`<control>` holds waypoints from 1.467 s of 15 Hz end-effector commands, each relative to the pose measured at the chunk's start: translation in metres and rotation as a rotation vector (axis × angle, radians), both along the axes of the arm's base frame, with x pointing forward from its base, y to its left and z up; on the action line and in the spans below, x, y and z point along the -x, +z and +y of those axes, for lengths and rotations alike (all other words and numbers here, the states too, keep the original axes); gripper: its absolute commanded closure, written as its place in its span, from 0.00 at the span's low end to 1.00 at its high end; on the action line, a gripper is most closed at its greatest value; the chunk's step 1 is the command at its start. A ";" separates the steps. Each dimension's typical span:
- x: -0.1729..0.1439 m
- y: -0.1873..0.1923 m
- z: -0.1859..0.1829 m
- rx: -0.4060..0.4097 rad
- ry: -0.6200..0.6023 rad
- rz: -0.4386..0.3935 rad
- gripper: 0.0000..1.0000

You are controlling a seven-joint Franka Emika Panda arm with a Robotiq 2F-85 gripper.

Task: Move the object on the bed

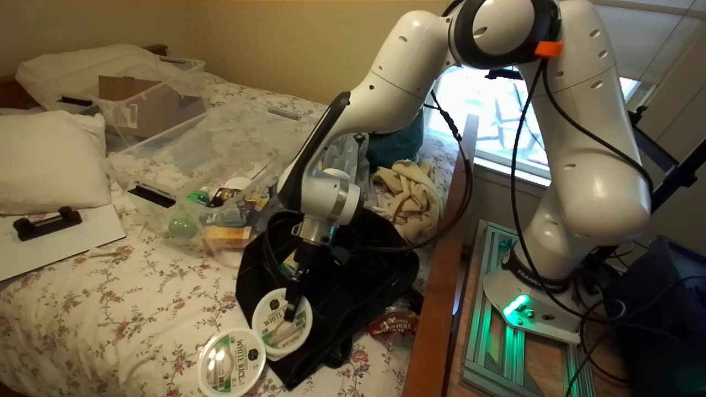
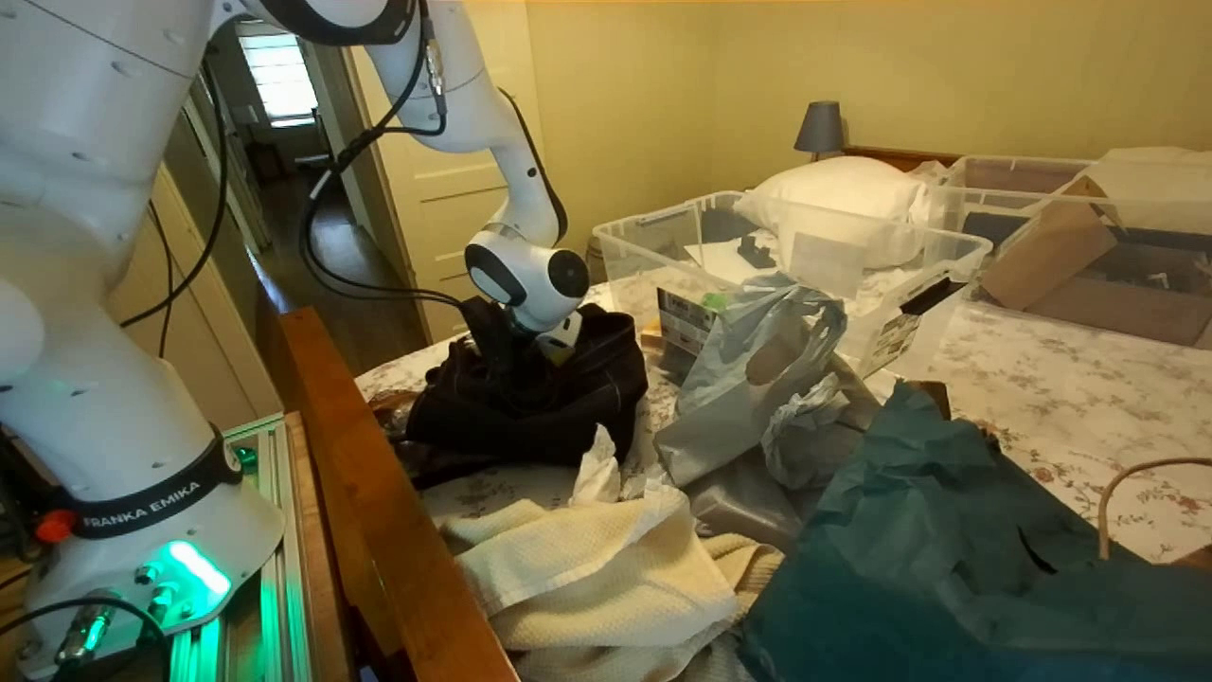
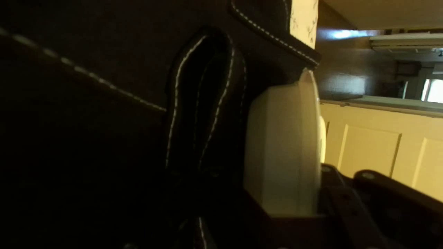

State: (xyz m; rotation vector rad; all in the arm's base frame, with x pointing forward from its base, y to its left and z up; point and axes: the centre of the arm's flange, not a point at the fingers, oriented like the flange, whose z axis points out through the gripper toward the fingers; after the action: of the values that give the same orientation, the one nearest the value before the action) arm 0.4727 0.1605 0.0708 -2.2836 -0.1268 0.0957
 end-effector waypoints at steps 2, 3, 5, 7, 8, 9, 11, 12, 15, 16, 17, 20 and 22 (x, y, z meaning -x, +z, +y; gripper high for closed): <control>0.024 0.002 -0.012 -0.031 -0.081 0.012 0.92; 0.028 0.002 -0.013 -0.042 -0.105 0.007 0.92; 0.033 0.003 -0.015 -0.060 -0.148 -0.006 0.92; 0.037 0.005 -0.016 -0.067 -0.177 -0.024 0.92; 0.038 0.007 -0.017 -0.076 -0.194 -0.029 0.92; 0.039 0.009 -0.018 -0.078 -0.208 -0.035 0.92; 0.040 0.012 -0.019 -0.075 -0.234 -0.045 0.92; 0.040 0.013 -0.020 -0.081 -0.246 -0.048 0.92; 0.043 0.017 -0.022 -0.096 -0.278 -0.057 0.92; 0.044 0.019 -0.023 -0.102 -0.288 -0.067 0.92; 0.045 0.022 -0.023 -0.104 -0.296 -0.076 0.92; 0.046 0.034 -0.020 -0.109 -0.289 -0.116 0.92; 0.047 0.044 -0.017 -0.116 -0.273 -0.155 0.92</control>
State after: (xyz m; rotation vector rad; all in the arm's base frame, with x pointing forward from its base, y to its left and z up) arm 0.4411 0.1390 0.0920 -2.1901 0.1327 -0.1680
